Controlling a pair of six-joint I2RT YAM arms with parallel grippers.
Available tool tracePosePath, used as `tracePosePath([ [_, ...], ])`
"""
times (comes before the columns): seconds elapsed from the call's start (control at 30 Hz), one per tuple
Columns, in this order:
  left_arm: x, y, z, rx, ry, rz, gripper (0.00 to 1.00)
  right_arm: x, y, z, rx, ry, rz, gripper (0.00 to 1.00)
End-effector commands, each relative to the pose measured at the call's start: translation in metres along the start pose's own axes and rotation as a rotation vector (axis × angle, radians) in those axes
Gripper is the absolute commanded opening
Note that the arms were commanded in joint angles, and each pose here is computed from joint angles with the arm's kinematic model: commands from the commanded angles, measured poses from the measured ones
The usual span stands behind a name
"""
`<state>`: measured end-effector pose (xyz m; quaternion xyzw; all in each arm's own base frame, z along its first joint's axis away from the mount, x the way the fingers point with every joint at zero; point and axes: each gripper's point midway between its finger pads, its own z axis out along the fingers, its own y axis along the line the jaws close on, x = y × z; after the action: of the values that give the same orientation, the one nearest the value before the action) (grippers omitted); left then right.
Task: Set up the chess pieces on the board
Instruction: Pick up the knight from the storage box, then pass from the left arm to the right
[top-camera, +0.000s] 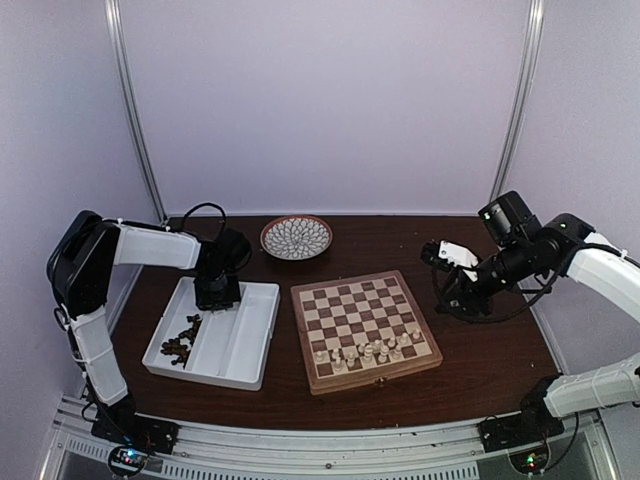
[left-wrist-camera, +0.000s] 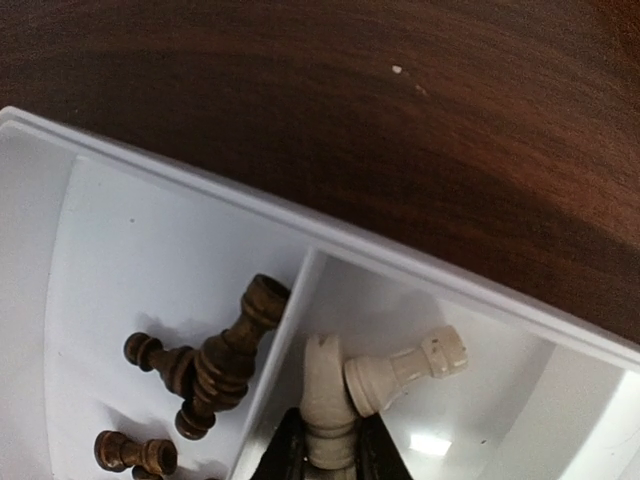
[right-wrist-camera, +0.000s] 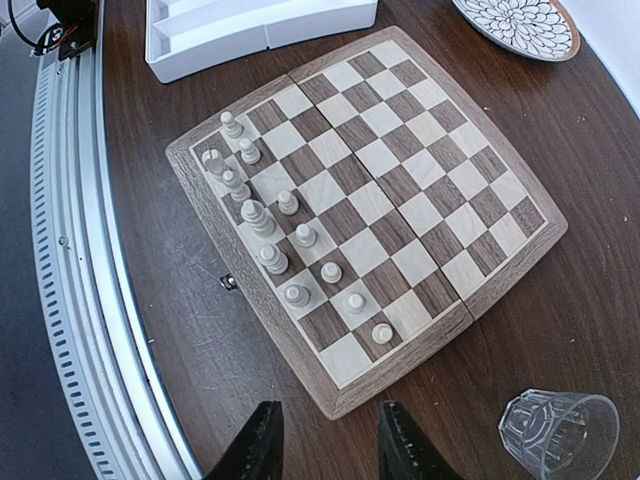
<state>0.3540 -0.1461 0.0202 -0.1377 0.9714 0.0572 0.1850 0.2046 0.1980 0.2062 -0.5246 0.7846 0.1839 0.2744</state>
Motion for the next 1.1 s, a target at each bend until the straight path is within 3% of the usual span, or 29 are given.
tracePosePath([
  [0.0,0.007,0.001,-0.009,-0.001,0.017,0.046,0.12,-0.001,-0.002,-0.003,0.016,-0.017,0.008,0.36],
  [0.2,0.006,-0.007,-0.063,0.061,-0.066,0.184,0.1,-0.003,-0.004,-0.003,0.02,-0.013,0.002,0.36],
  [0.43,0.005,-0.008,-0.111,0.25,-0.18,0.339,0.09,-0.021,-0.002,-0.005,-0.028,-0.043,-0.055,0.37],
  [0.53,0.013,-0.027,-0.139,0.459,-0.241,0.428,0.1,-0.034,-0.004,-0.002,-0.073,-0.045,-0.058,0.37],
  [0.63,0.024,-0.05,-0.192,0.746,-0.32,0.497,0.1,-0.056,0.002,-0.001,-0.177,-0.063,-0.057,0.37],
  [0.73,0.031,-0.057,-0.229,0.902,-0.372,0.553,0.1,-0.075,0.02,-0.004,-0.325,-0.101,-0.164,0.4],
  [0.87,0.048,-0.073,-0.27,1.091,-0.327,0.643,0.11,-0.109,0.031,0.001,-0.376,-0.147,-0.318,0.44],
  [1.07,0.092,-0.1,-0.32,1.279,-0.243,0.826,0.12,-0.158,0.046,0.021,-0.433,-0.155,-0.39,0.44],
])
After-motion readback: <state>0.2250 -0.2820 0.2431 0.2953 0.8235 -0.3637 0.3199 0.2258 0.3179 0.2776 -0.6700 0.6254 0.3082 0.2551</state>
